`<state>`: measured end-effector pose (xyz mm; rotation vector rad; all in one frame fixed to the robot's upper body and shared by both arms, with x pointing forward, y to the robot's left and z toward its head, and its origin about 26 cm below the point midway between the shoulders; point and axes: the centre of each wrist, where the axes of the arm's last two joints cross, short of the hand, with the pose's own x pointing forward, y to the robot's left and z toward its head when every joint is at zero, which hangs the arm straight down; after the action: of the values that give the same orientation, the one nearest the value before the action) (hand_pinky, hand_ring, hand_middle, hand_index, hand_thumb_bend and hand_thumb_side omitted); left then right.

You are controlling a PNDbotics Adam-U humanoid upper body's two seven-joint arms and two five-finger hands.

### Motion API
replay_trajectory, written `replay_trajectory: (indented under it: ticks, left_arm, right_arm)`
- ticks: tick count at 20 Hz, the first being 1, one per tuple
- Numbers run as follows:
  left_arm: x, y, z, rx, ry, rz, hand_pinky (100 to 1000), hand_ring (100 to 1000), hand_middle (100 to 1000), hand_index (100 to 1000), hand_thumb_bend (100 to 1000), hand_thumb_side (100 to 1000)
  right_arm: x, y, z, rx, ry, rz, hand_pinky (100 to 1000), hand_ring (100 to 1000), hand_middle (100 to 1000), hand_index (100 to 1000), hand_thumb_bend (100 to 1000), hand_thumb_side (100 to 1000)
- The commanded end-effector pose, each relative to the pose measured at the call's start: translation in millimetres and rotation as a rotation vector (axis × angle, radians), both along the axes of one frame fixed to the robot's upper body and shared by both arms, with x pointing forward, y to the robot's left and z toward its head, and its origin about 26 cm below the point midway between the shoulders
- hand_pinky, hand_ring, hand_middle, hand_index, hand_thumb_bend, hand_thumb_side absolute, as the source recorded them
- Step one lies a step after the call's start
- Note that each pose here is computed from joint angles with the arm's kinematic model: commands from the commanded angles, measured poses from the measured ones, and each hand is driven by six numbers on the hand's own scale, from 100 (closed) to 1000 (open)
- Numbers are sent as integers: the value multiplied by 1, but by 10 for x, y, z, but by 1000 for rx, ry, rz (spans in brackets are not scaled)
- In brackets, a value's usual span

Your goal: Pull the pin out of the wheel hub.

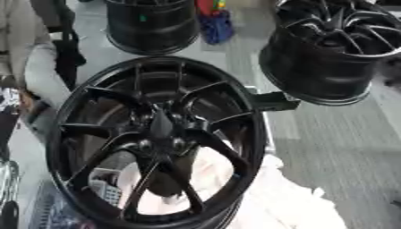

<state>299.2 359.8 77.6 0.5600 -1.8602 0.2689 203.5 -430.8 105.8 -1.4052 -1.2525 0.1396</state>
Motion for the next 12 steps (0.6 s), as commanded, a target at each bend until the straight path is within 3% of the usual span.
replay_trajectory:
  ticks: [1,6,12]
  left_arm:
    - [-3,55,91,22,-25,14,814,609,729,776,222,450]
    - [1,48,94,19,-28,12,814,609,730,776,223,450]
    - [10,32,100,16,-31,7,813,609,730,777,221,450]
  right_arm:
    - [10,-102,58,-53,-92,-145,892,845,903,934,485,341]
    - [96,-70,143,-58,-227,-201,881,827,890,924,482,330]
    - [167,56,199,-26,-294,-120,818,772,845,898,390,216]
